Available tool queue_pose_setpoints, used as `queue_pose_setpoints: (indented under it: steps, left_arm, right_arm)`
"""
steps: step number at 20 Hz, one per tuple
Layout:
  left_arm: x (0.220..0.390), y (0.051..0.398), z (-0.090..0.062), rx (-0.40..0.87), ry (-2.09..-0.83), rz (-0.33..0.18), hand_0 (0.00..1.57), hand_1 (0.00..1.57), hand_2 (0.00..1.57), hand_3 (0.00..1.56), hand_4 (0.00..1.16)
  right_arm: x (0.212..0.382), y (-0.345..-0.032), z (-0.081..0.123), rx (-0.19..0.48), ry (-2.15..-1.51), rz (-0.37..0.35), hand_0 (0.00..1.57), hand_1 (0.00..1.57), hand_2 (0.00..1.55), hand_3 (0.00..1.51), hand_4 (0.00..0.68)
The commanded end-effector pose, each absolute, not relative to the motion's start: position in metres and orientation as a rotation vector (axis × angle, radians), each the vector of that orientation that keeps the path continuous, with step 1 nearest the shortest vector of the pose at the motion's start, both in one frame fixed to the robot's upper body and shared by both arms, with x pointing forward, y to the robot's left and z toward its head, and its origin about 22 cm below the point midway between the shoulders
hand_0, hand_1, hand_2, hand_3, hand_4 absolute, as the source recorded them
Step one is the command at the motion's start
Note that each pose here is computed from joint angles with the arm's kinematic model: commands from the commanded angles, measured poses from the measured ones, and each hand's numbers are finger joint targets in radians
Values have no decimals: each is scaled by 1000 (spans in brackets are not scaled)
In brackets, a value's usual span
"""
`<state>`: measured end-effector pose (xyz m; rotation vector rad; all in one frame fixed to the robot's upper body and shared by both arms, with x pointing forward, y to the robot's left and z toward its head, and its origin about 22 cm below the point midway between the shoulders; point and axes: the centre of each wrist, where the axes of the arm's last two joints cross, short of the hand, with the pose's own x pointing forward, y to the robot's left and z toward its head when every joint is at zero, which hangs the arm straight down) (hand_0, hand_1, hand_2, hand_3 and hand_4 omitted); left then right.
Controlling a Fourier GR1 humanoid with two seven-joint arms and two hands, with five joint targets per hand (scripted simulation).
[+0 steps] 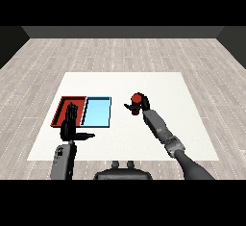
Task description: Pick the red can and put it in the red box
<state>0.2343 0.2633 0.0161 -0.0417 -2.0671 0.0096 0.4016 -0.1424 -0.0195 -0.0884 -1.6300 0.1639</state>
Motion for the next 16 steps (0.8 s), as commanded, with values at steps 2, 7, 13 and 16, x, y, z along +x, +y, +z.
queue_pose_setpoints:
  steps: [2,7,13,16]
  left_arm:
    - [234,228,9,-63,-2064,-32,0,0,0,0,0]
    - [220,231,29,-144,-1983,-89,0,0,0,0,0]
    - [225,198,49,-228,-1943,-120,0,0,0,0,0]
    - [221,189,53,-229,-1960,-111,0,0,0,0,0]
  right_arm:
    - [406,-157,7,-78,-1721,201,1520,1520,1457,1377,557]
    - [392,-201,22,-125,-1783,214,1529,1529,1461,1393,580]
    - [354,-184,61,-102,-1856,153,1514,1514,1467,1407,570]
    - [334,-150,69,-99,-1860,137,1514,1514,1467,1407,570]
